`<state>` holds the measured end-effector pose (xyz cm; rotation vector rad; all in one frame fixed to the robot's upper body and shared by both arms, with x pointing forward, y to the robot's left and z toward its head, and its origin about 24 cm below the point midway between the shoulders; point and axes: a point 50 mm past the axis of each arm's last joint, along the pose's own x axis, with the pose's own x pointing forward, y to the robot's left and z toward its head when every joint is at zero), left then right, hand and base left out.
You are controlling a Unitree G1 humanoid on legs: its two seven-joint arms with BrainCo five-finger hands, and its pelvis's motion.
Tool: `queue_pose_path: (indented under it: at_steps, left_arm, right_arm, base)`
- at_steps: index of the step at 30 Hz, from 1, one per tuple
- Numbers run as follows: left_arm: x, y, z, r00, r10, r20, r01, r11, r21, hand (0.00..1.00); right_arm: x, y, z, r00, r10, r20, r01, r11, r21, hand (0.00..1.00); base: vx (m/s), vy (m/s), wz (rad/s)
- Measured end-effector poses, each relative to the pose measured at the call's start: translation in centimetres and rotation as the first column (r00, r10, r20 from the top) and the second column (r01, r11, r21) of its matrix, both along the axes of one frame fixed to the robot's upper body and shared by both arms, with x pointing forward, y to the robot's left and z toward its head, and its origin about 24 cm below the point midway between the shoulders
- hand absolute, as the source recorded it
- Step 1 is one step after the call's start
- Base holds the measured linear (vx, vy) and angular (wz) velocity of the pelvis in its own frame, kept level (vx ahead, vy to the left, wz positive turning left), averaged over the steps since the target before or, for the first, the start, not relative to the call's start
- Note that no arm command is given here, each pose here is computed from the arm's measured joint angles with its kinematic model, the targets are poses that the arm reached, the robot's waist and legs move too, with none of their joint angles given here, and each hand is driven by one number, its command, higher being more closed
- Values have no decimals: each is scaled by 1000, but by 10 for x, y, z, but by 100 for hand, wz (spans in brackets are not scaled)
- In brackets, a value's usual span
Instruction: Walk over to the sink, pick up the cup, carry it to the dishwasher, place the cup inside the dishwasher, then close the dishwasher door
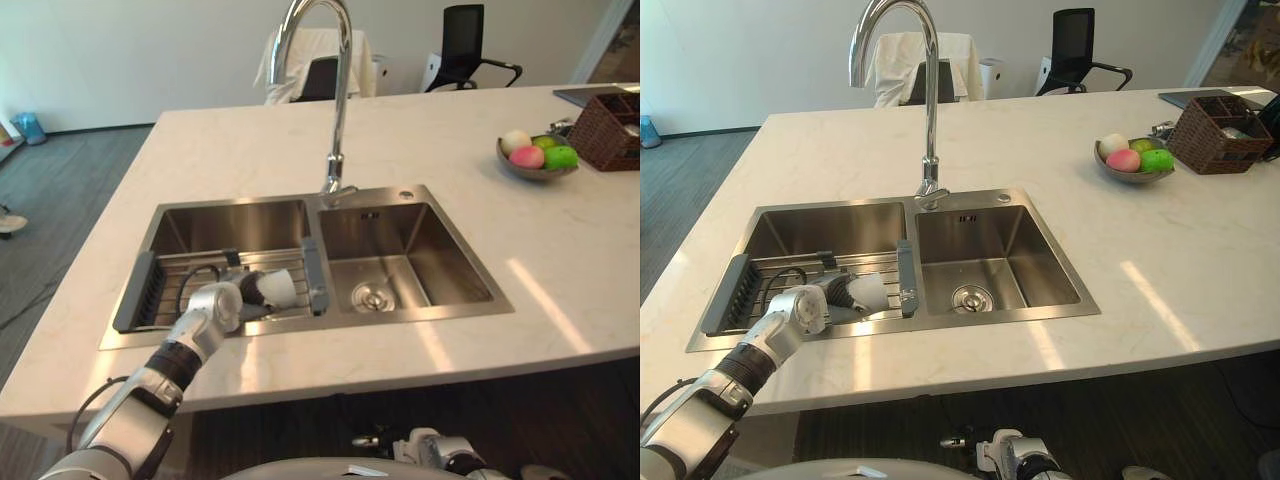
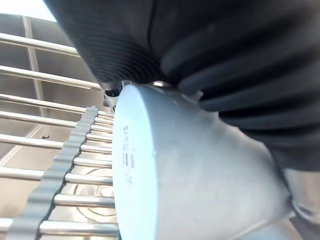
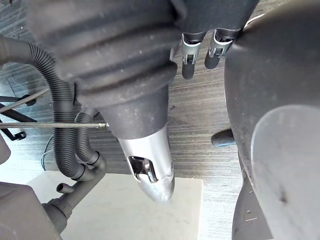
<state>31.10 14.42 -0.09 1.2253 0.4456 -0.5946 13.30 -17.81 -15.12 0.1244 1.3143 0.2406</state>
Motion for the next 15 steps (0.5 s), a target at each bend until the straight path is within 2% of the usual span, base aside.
queue_pose_path:
  at_steps: [5,12,15]
  left_arm:
    - [1,4,-1,1000,-4,-7,3,998,-62,100]
    - [-3,-3,-1,997,-42,70,52,986,-161,100]
    - [-4,-2,0,996,-19,93,39,974,-222,100]
  right_arm:
    - [1,0,0,1000,12,6,-12,1000,3,0]
    - [-1,-3,-1,1000,10,17,-10,1000,11,0]
    - [-1,-3,-1,1000,11,28,-11,1000,11,0]
  base:
    - [-5,-10,-8]
    - [0,0,0]
    - [0,0,0]
